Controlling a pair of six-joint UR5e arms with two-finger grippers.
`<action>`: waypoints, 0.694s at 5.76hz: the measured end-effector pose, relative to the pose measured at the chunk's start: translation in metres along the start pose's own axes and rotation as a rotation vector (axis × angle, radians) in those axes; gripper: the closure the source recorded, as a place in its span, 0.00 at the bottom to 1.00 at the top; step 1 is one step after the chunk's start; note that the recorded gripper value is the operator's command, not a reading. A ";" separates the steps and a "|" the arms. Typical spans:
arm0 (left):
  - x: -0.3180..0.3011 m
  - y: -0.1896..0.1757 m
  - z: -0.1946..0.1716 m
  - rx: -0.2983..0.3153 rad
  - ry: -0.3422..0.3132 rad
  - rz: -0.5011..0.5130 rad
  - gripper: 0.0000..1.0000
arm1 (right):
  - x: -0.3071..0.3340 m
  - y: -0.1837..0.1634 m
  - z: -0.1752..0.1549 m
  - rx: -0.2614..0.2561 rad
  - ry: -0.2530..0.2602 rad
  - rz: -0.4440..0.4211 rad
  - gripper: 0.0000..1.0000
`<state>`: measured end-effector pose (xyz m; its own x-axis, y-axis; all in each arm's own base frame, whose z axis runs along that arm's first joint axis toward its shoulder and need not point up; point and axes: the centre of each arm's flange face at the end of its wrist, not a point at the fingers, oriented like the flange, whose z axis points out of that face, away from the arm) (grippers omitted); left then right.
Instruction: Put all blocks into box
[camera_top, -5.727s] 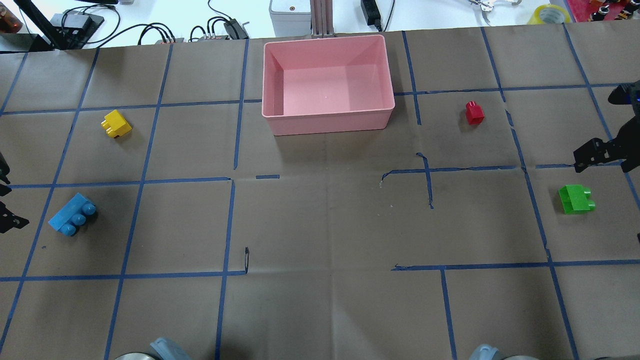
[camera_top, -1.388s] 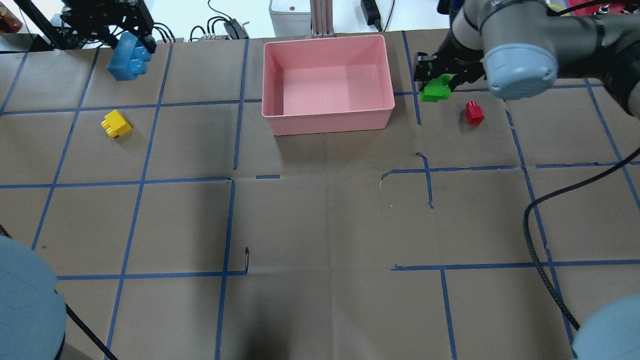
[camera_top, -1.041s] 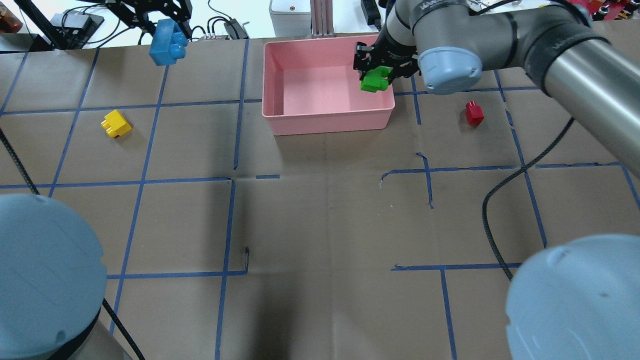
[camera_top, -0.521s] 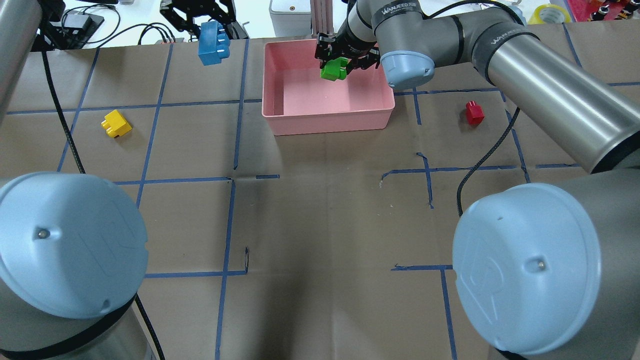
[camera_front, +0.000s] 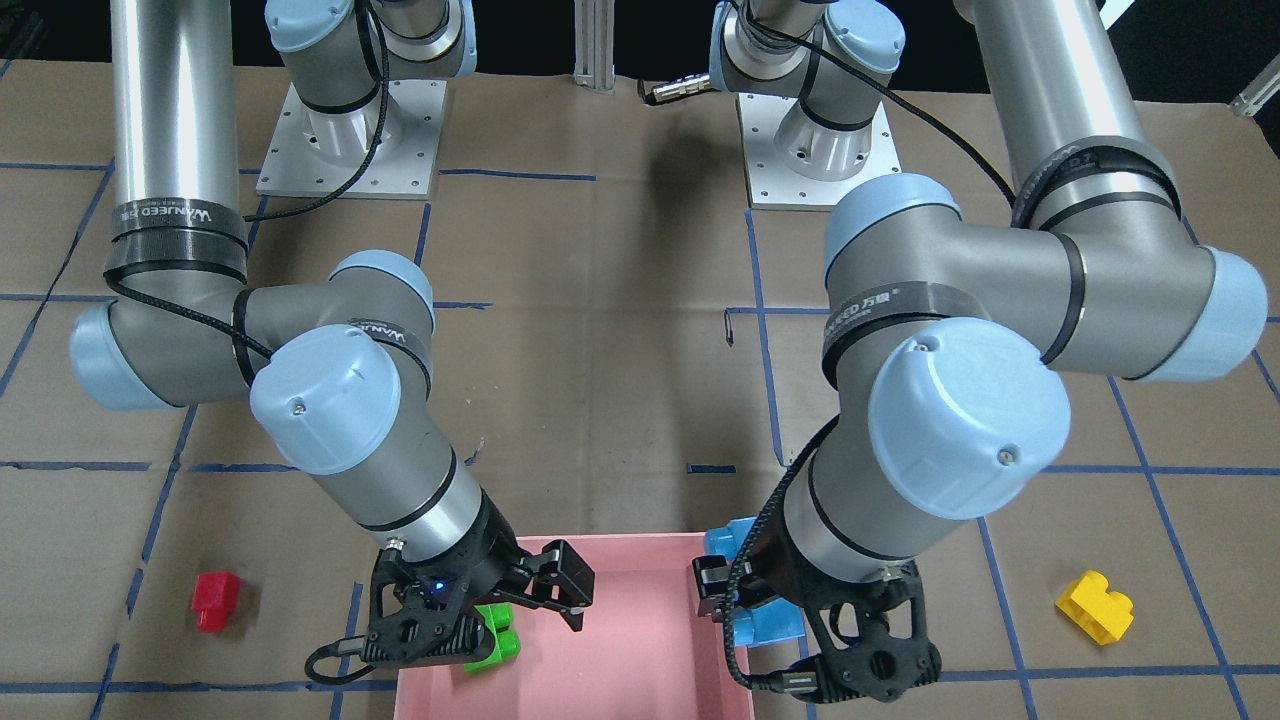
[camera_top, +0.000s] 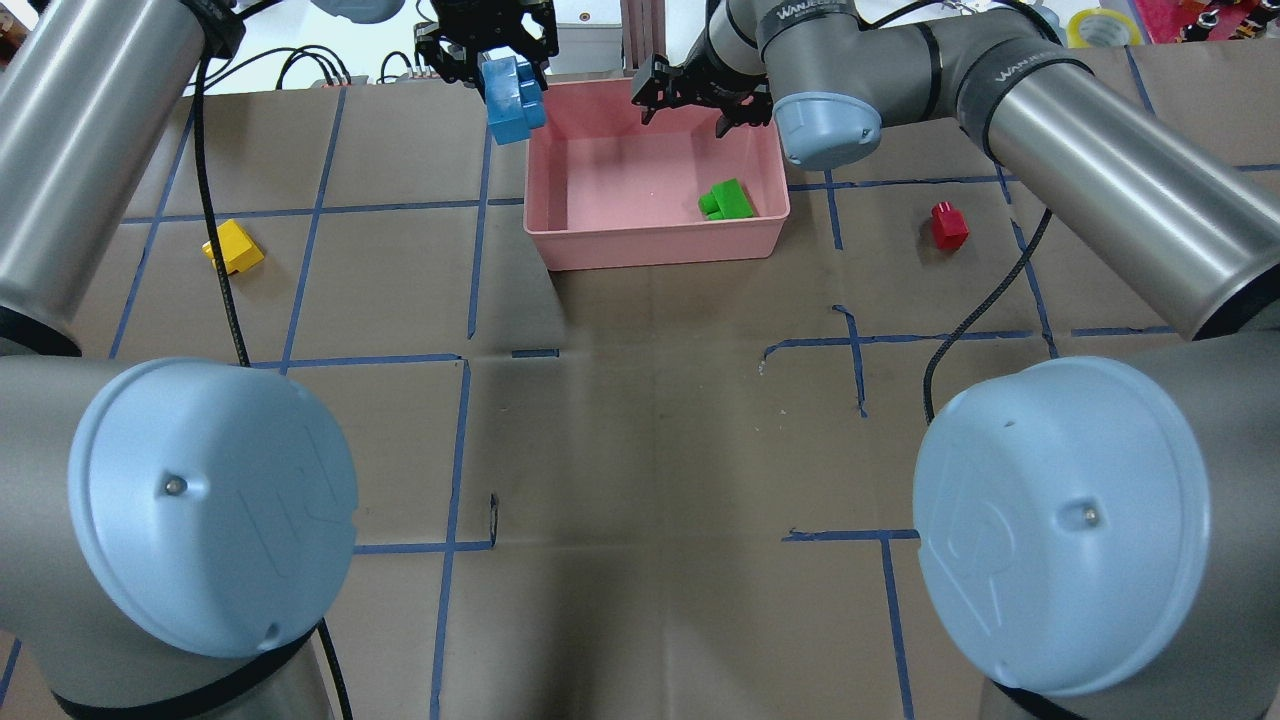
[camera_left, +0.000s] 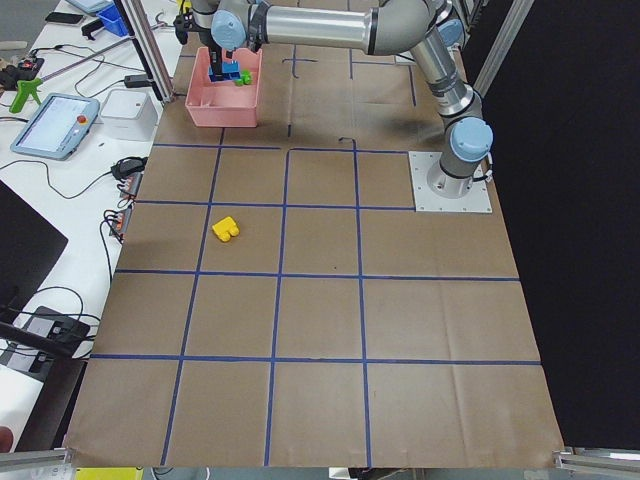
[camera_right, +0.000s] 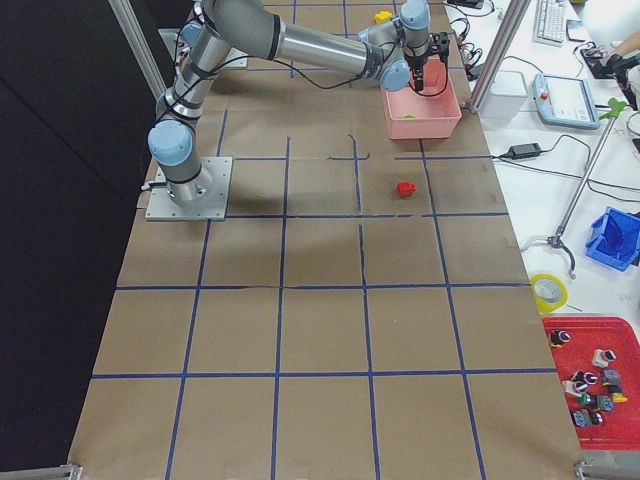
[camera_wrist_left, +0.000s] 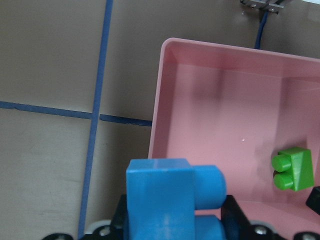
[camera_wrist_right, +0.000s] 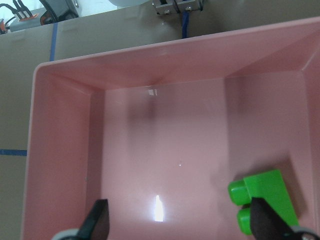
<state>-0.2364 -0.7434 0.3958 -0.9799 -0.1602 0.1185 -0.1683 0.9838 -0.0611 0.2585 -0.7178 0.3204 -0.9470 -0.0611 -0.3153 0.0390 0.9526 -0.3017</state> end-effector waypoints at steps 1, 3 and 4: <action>0.024 0.008 0.011 0.006 0.003 -0.022 0.81 | 0.036 -0.011 -0.014 0.014 0.025 -0.051 0.00; 0.065 0.021 0.046 0.011 0.001 -0.046 0.81 | 0.125 -0.027 -0.044 0.014 0.167 -0.107 0.00; 0.069 0.020 0.070 0.003 -0.030 -0.042 0.78 | 0.167 -0.028 -0.050 -0.028 0.269 -0.124 0.00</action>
<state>-0.3147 -0.7399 0.3333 -0.9748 -0.2034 0.0917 -0.2093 0.9760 -0.0598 0.0836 -0.7393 0.3209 -0.9946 -0.1001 -0.0268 -0.0876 0.9507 -0.2973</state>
